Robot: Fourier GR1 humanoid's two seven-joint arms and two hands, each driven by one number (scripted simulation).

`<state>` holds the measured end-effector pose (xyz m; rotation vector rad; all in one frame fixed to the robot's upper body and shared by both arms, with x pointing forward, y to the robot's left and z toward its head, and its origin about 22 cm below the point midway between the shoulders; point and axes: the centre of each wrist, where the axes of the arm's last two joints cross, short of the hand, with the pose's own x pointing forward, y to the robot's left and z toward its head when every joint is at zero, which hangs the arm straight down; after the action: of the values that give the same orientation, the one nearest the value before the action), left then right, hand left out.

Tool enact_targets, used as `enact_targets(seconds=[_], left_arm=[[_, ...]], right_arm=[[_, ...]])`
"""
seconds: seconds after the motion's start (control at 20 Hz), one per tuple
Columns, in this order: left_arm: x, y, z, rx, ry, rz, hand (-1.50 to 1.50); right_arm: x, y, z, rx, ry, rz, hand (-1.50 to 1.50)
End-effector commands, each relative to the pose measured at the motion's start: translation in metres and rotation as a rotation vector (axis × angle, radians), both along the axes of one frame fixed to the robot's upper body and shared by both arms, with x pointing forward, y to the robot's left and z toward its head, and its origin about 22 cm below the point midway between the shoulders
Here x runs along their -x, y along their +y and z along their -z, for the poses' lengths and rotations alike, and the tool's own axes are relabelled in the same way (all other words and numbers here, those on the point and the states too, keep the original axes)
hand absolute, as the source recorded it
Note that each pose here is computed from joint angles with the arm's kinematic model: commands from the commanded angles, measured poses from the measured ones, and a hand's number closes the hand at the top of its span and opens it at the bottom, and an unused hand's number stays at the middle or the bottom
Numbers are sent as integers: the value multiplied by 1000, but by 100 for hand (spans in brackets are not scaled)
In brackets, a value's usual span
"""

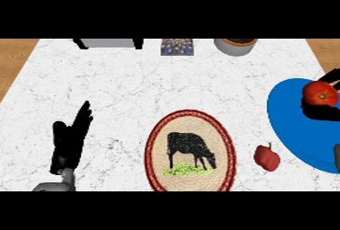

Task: Pick the tomato from the placemat and place it in the plate

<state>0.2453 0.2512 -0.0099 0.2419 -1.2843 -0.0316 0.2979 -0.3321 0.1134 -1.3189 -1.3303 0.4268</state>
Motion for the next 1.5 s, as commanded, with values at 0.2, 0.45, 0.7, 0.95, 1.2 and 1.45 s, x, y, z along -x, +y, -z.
enact_targets(seconds=[0.2, 0.45, 0.7, 0.95, 1.2, 1.45], left_arm=[[-1, 6, 11, -4, 7, 6, 0], [-15, -11, -1, 1, -20, 0, 0], [2, 1, -4, -18, -10, 14, 0], [3, 1, -10, -6, -11, 12, 0], [-17, 2, -9, 18, -1, 0, 0], [-6, 12, 0, 4, 9, -9, 0]], right_arm=[[-17, -49, 40, -2, 75, 64, 150], [-21, -84, 64, -47, 227, 67, 150], [-28, -112, 60, -153, 347, -3, 150], [-21, -120, 88, -197, 555, -32, -150], [-19, -124, 78, -235, 440, -216, -150], [-22, -121, 76, -468, 53, -299, -150]])
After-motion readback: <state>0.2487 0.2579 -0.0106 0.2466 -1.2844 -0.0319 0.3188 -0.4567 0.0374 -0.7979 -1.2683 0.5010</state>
